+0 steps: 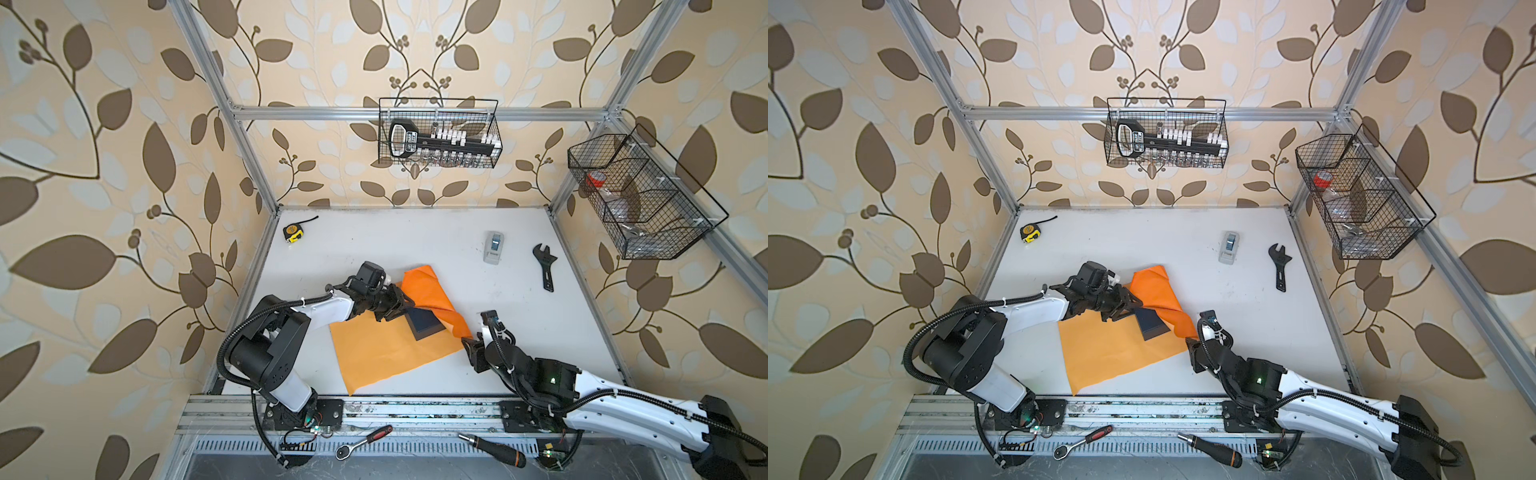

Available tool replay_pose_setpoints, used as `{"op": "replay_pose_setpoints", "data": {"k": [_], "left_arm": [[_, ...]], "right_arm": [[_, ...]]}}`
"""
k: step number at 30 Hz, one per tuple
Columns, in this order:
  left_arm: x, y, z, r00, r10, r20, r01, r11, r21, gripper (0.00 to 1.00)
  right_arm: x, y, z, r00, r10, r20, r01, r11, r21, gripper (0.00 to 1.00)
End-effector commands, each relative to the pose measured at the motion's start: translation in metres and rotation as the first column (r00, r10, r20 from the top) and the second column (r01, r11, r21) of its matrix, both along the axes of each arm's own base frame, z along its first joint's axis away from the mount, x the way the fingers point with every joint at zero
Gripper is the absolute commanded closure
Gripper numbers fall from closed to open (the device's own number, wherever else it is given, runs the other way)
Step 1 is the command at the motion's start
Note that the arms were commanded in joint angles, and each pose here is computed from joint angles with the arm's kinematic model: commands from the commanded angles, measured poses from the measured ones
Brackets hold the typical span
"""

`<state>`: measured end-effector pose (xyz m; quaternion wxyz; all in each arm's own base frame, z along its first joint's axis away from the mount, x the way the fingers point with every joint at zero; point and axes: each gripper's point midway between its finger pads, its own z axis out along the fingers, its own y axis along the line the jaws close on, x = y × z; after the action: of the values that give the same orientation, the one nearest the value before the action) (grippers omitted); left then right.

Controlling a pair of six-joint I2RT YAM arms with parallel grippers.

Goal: Wrap a gift box in wrapping paper
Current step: First fold the wrapping paper around the gift box.

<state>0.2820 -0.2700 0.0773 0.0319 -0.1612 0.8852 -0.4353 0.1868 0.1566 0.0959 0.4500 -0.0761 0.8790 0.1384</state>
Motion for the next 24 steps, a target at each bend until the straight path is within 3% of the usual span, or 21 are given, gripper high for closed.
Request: {"op": "replay_pose_setpoints", "data": {"k": [1,7,15,24], "left_arm": [[-0.015,0.012,-0.033,0.996,0.013,-0.084,-0.005,0.996,0.092,0.57],[-0.015,0.011,-0.033,0.996,0.012,-0.083,-0.005,0.996,0.092,0.57],[-0.015,0.012,-0.034,0.996,0.011,-0.086,-0.003,0.996,0.094,0.56],[-0.014,0.012,-0.035,0.996,0.012,-0.085,-0.004,0.996,0.094,0.56]], "right_arm": [[0.004,-0.012,-0.004,0.997,-0.078,0.027,0.078,0.997,0.002,0.49],[0.000,-0.023,-0.016,0.988,-0.155,-0.027,0.156,0.987,0.041,0.50],[-0.011,-0.019,-0.029,0.985,-0.142,-0.096,0.156,0.975,0.158,0.51],[-0.019,-0.016,-0.014,0.983,-0.133,-0.123,0.164,0.941,0.294,0.57]]}}
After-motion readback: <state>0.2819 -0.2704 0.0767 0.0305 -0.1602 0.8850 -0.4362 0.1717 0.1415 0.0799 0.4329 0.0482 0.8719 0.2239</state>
